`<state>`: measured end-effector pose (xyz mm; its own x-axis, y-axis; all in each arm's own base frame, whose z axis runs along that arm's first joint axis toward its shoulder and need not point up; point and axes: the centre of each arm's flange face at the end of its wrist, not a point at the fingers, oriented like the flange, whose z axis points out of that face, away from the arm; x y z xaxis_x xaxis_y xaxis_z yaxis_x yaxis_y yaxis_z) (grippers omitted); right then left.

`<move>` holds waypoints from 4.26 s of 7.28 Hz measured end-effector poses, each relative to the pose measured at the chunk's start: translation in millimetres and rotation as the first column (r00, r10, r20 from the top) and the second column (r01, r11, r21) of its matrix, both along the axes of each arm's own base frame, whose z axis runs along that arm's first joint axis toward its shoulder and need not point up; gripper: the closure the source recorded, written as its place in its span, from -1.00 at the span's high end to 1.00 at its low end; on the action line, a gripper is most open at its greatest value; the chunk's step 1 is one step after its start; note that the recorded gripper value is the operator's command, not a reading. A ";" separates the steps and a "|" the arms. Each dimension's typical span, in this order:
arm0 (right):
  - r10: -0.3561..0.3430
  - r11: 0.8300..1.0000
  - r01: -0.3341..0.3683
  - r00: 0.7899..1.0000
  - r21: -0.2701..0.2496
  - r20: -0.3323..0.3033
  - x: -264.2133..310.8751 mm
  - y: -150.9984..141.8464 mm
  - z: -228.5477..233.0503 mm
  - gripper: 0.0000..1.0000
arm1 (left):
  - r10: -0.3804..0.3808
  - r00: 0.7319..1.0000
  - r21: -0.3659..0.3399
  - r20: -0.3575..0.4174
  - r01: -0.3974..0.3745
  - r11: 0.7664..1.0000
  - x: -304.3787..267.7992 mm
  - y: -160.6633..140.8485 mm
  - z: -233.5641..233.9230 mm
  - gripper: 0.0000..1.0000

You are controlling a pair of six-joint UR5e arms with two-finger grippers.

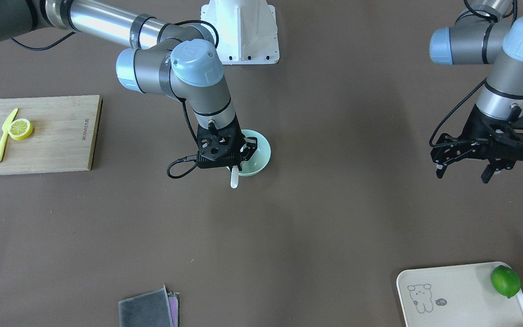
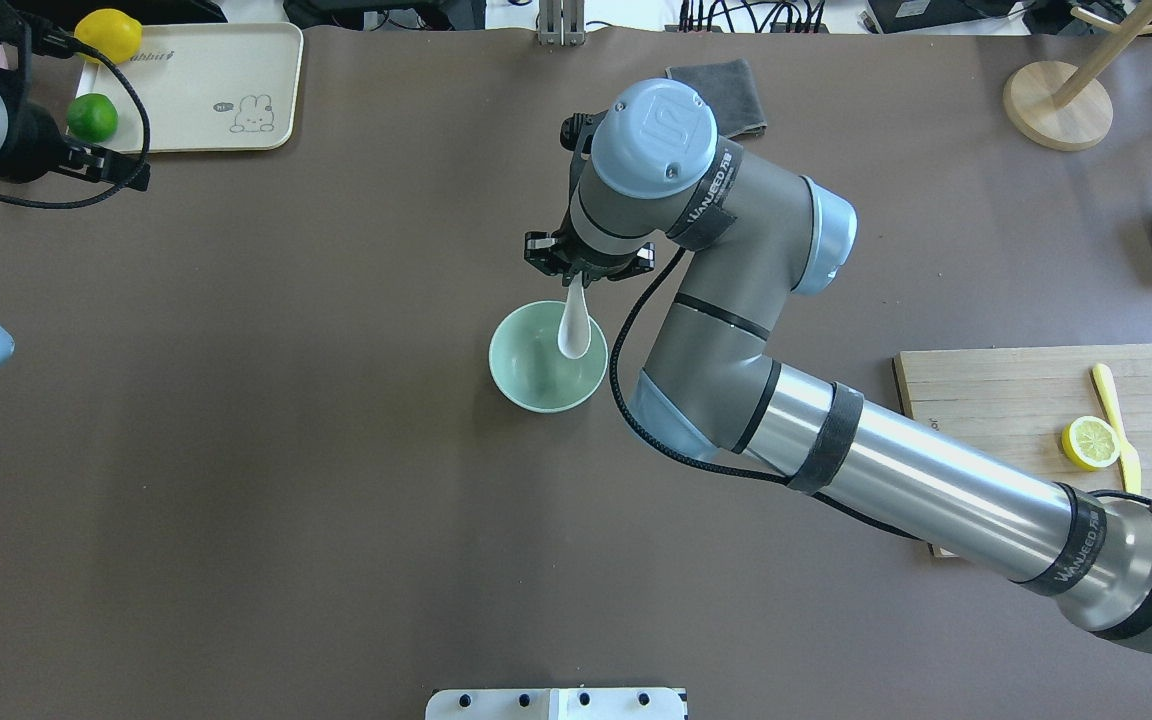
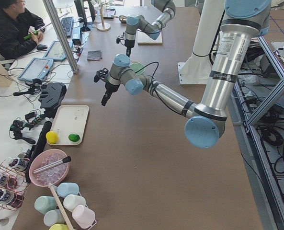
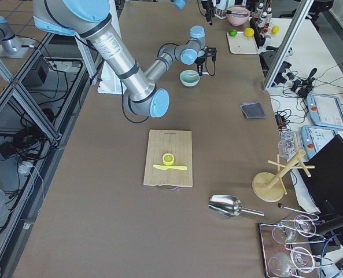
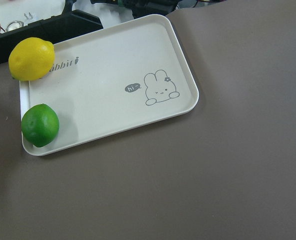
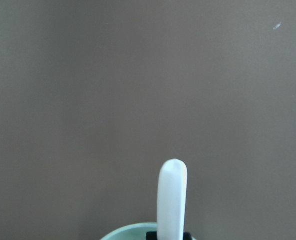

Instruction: Place spoon in bowl

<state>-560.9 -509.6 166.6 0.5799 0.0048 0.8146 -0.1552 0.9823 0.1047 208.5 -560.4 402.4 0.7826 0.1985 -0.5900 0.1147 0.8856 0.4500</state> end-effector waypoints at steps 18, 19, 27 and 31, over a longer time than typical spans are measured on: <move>-0.270 0.960 0.281 0.940 0.022 -0.210 508.7 21.2 306.6 1.00 | 0.108 0.994 -0.089 0.021 -0.106 0.990 -258.5 53.4 161.6 0.96; -0.281 0.957 0.290 0.936 0.011 -0.210 555.6 21.9 357.2 1.00 | 0.098 0.995 -0.109 0.018 -0.095 0.989 -268.4 62.4 177.2 0.96; -0.257 0.965 0.242 0.952 -0.102 -0.167 649.9 53.1 483.7 1.00 | 0.076 0.997 -0.194 0.009 -0.073 0.978 -279.7 87.3 222.0 0.96; -0.249 0.967 0.234 0.954 -0.105 -0.168 650.2 52.7 481.5 1.00 | -0.004 0.996 -0.241 -0.085 -0.016 0.970 -273.8 76.5 196.9 0.96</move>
